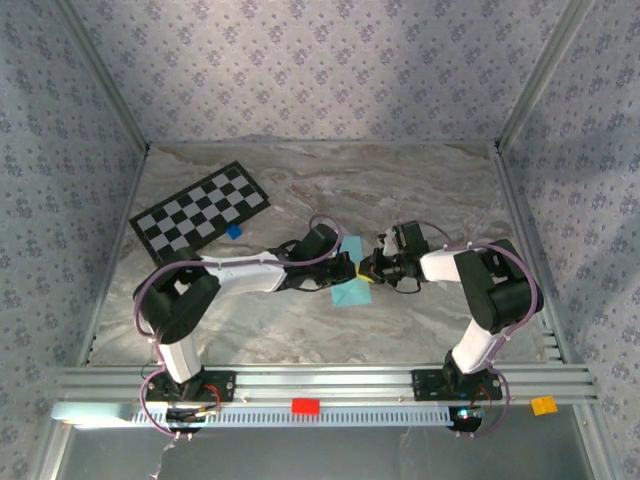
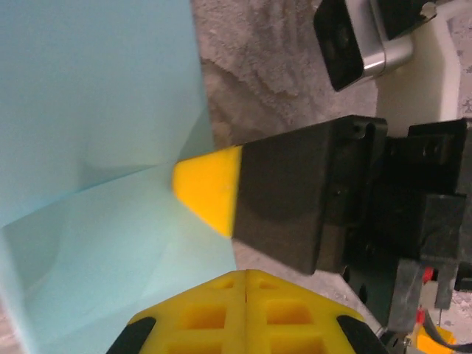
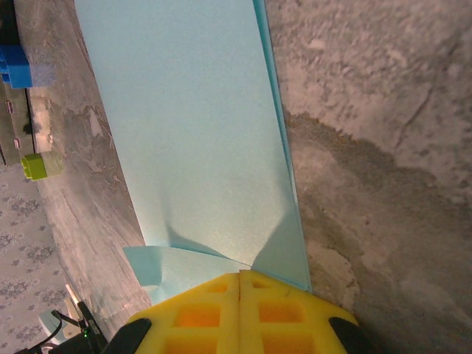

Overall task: Fold a paper plane with a square sheet of paper (pick it up from the middle)
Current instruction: Fold the triangle a second time at the center of the table.

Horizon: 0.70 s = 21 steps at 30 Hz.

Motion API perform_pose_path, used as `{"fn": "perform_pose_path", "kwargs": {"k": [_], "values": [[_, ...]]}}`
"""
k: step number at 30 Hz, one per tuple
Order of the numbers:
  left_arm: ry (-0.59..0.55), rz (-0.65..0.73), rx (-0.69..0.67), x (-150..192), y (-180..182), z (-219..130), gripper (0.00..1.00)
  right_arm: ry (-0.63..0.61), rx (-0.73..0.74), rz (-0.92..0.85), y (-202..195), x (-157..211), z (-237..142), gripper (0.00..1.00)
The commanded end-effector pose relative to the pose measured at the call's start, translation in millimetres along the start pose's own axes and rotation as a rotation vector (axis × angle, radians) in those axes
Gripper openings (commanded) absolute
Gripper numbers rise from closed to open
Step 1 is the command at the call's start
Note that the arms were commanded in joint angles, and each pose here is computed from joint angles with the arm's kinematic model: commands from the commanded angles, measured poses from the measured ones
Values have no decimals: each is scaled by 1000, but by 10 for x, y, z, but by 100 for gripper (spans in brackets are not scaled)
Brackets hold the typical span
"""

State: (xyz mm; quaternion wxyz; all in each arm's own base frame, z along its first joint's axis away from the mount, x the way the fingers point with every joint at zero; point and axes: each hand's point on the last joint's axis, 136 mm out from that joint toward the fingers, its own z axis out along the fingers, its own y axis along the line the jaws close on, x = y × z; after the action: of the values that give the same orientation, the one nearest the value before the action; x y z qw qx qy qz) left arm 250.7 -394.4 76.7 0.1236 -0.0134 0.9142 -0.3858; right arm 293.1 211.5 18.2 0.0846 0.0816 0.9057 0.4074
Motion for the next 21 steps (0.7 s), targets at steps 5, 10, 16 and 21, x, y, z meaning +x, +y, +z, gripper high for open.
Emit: {"fn": "perform_pose_path", "kwargs": {"k": [5,10,16,21], "values": [[54,-106,-8,82,207,336,2,28,126,85,-369,187,23,0],[46,-162,-99,160,512,361,1,30,130,84,-386,209,25,0],[65,-178,-128,320,677,262,3,37,157,95,-461,223,37,0],[99,-166,-105,441,690,195,5,42,162,102,-482,222,49,0]]}}
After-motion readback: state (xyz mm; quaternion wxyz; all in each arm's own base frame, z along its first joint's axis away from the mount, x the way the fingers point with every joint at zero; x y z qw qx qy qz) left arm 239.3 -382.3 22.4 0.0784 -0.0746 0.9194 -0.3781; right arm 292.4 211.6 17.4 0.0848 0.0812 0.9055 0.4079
